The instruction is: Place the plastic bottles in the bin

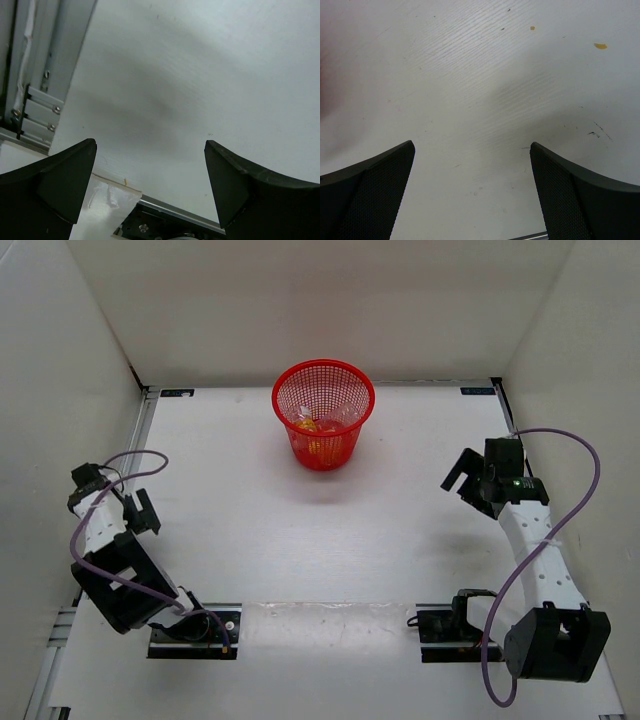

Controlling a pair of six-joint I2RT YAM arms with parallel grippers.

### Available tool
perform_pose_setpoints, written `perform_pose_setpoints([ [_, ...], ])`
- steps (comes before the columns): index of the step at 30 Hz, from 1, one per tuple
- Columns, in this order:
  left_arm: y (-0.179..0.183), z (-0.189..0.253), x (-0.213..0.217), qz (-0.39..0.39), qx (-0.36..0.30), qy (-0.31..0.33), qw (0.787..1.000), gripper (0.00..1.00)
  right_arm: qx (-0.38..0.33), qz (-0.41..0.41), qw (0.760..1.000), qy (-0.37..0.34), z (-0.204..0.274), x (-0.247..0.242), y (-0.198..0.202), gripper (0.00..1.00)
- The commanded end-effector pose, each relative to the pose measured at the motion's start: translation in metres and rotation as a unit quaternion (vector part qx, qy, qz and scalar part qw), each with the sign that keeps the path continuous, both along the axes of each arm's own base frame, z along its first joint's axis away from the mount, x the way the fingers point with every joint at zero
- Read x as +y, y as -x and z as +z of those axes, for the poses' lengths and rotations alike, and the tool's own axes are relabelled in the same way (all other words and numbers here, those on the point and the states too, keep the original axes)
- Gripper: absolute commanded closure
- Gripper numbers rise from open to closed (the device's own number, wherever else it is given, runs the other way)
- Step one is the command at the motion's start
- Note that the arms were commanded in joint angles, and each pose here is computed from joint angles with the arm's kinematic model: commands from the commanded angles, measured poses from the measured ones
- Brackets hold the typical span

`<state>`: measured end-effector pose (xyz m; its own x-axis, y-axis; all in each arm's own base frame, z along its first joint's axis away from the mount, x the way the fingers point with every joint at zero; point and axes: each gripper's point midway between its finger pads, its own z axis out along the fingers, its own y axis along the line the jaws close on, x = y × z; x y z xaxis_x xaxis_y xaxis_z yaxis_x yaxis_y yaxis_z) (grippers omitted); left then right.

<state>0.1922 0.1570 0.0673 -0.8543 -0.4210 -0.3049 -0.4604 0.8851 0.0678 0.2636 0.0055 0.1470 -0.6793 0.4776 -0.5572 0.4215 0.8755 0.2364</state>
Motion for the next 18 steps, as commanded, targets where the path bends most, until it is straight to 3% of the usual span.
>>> perform_pose_setpoints([
  [1, -0.032, 0.040, 0.006, -0.016, -0.087, -0.013, 0.996, 0.00, -0.028, 0.005, 1.000, -0.005, 0.009, 0.001, -0.005, 0.01],
  [18, -0.039, 0.038, -0.005, -0.029, -0.086, 0.033, 0.995, 0.00, -0.026, 0.002, 1.000, 0.006, 0.000, -0.003, 0.000, 0.01],
])
